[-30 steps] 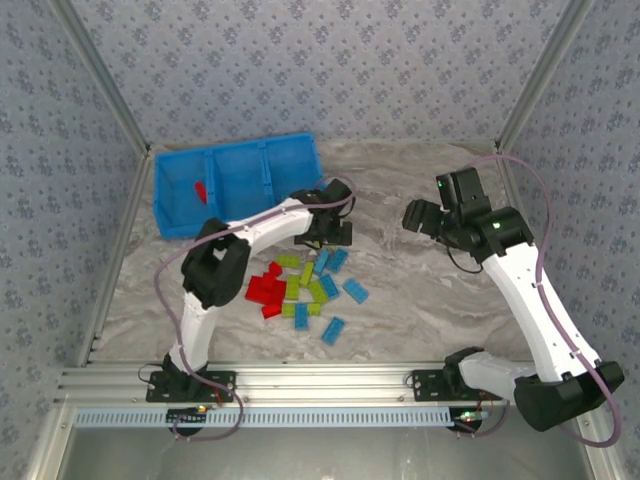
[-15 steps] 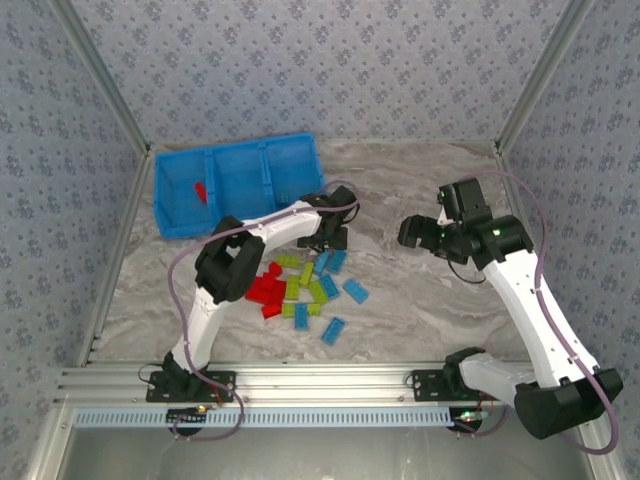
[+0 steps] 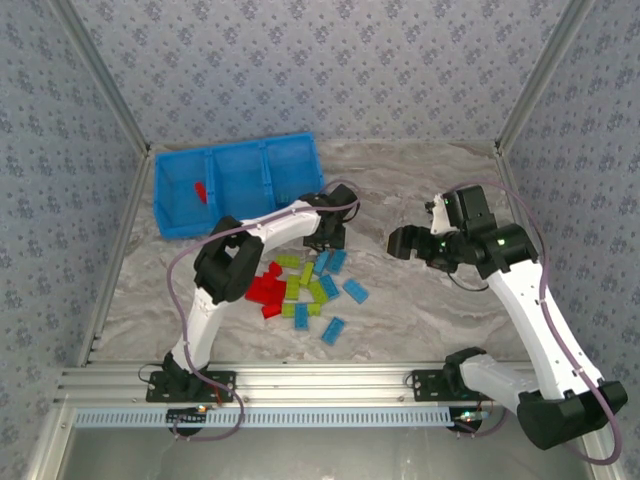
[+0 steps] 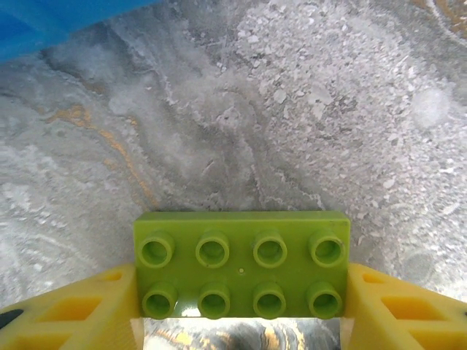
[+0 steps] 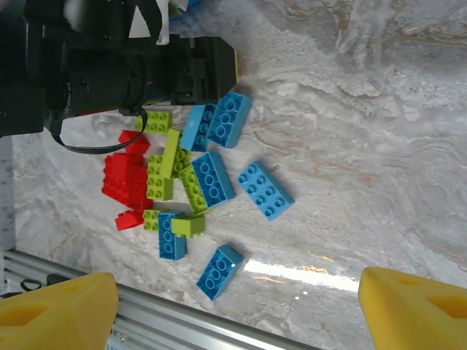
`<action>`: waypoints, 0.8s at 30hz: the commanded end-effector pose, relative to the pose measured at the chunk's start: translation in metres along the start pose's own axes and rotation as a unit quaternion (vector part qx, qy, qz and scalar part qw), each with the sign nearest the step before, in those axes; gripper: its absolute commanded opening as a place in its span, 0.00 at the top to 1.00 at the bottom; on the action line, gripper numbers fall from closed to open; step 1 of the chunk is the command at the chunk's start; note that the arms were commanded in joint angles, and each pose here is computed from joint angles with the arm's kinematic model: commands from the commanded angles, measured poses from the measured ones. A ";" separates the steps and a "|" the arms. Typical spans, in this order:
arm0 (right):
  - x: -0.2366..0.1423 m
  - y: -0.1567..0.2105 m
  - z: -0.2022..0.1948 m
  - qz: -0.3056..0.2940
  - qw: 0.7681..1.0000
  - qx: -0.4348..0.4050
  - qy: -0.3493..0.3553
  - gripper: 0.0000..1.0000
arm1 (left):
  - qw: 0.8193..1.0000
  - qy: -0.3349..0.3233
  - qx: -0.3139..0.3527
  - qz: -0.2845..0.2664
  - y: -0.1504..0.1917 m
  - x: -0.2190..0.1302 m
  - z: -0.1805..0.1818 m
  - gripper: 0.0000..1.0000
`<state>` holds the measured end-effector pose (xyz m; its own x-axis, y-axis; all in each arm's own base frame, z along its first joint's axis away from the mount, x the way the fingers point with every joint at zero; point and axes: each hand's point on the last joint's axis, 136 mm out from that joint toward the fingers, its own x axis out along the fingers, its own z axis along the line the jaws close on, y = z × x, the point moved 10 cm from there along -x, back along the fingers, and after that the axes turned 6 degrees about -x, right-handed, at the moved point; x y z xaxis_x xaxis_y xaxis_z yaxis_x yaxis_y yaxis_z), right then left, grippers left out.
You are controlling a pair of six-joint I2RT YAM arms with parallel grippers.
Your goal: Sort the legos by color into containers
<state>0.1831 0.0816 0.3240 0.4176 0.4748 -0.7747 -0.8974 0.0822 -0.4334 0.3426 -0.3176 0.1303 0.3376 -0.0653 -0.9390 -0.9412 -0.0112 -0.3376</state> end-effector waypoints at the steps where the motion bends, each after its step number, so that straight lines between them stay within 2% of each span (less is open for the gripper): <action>1: -0.004 0.000 0.003 -0.008 1.000 -0.006 -0.017 0.12 | 0.998 0.021 -0.005 -0.057 -0.018 -0.078 0.012 0.42; 5: -0.002 -0.005 0.003 -0.020 1.000 -0.013 -0.012 0.12 | 0.992 -0.004 -0.040 -0.117 -0.037 -0.142 0.052 0.42; 9: 0.004 -0.011 0.003 -0.019 1.000 -0.016 -0.011 0.12 | 0.980 -0.037 -0.124 -0.154 -0.069 -0.170 0.115 0.43; 13: 0.009 -0.019 0.005 -0.012 1.000 -0.019 -0.014 0.12 | 0.971 -0.043 -0.181 -0.150 -0.107 -0.160 0.162 0.43; 18: 0.008 -0.025 0.006 -0.011 0.999 -0.031 -0.009 0.12 | 0.970 -0.053 -0.197 -0.130 -0.155 -0.130 0.186 0.42; 21: 0.005 -0.026 0.008 -0.013 0.999 -0.036 -0.006 0.12 | 0.967 -0.063 -0.225 -0.102 -0.173 -0.107 0.201 0.36; 24: 0.002 -0.025 0.007 -0.015 0.999 -0.036 0.000 0.12 | 0.965 -0.057 -0.235 -0.097 -0.183 -0.099 0.207 0.27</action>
<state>0.2087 0.0895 0.3271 0.4279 0.4788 -0.7666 -0.8848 0.0489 -0.4634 0.4871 -0.1112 0.2584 0.5125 0.1161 -0.8508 -0.7330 -0.4570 -0.5039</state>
